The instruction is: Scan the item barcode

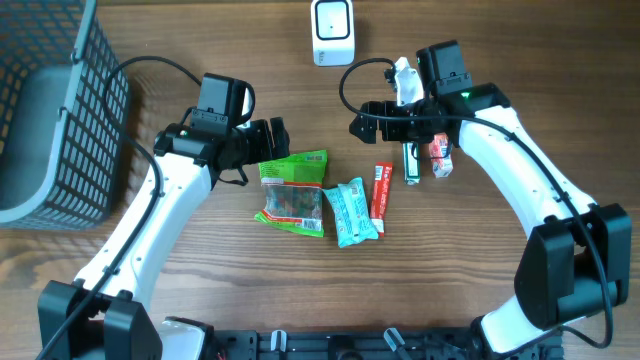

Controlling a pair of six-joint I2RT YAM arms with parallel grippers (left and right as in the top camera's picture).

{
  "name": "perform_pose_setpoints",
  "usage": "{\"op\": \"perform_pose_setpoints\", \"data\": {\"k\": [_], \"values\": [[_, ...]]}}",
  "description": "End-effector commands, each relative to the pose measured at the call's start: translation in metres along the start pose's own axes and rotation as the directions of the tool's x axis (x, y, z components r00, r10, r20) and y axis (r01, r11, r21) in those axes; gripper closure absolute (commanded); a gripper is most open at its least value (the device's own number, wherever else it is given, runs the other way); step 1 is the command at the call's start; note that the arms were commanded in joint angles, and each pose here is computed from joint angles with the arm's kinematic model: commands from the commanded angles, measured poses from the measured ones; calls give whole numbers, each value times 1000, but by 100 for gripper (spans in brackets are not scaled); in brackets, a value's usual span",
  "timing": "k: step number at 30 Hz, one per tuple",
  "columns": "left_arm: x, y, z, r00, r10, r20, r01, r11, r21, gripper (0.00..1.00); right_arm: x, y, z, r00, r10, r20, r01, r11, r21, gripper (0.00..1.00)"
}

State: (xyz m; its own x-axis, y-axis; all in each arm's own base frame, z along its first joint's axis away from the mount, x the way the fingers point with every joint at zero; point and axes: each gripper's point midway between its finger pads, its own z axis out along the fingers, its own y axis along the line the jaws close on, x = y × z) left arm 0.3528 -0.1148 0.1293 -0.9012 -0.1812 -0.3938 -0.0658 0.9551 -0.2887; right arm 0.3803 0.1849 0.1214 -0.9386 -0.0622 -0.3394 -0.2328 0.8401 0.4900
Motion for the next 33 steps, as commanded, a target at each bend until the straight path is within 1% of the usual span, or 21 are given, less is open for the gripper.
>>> {"op": "perform_pose_setpoints", "data": {"k": [1, 15, 17, 18, 20, 22, 23, 24, 25, 26, 29, 31, 33], "values": [[-2, 3, 0, 1000, 0, 8, 1, 1000, -13, 0, 4, -4, 7, 1000, 14, -18, -14, 1000, 9, 0], [-2, 3, 0, 1000, 0, 8, 1, 1000, -13, 0, 4, -5, 8, 1000, 14, -17, -13, 1000, 10, 1], [-2, 3, 0, 1000, 0, 8, 1, 1000, -13, 0, -13, -14, 7, 998, -13, 56, 9, 997, 72, 0], [-2, 3, 0, 1000, 0, 8, 1, 1000, -13, 0, -22, -13, 6, 996, 10, 91, -17, 998, 67, 0], [-2, 3, 0, 1000, 0, 8, 1, 1000, -13, 0, -29, -11, 6, 986, 106, 125, -113, 993, 47, 0], [-2, 3, 0, 1000, 0, 8, 1, 1000, -13, 0, -27, -7, 6, 974, 192, 116, -195, 981, 12, 0], [-2, 3, 0, 1000, 0, 8, 1, 1000, -13, 0, -24, 2, 6, 992, 92, 90, -89, 996, -28, 7], [-2, 3, 0, 1000, 0, 8, 1, 1000, -13, 0, -15, 5, 6, 997, 57, 53, -54, 997, -52, 72], [-2, 3, 0, 1000, 0, 8, 1, 1000, -13, 0, -2, -3, 4, 986, 166, 4, -166, 986, -12, 96], [-2, 3, 0, 1000, 0, 8, 1, 1000, -13, 0, 15, -15, -1, 975, 219, -41, -216, 974, 66, 96], [-2, 3, 0, 1000, 0, 8, 1, 1000, -13, 0, 53, -34, -15, 956, 271, -115, -232, 933, 274, 96], [-2, 3, 0, 1000, 0, 8, 1, 1000, -13, 0, 82, -45, -22, 926, 343, -160, -252, 874, 416, 95], [-2, 3, 0, 1000, 0, 8, 1, 1000, -13, 0, 108, -46, -17, 897, 391, -204, -263, 845, 465, 90]]}}
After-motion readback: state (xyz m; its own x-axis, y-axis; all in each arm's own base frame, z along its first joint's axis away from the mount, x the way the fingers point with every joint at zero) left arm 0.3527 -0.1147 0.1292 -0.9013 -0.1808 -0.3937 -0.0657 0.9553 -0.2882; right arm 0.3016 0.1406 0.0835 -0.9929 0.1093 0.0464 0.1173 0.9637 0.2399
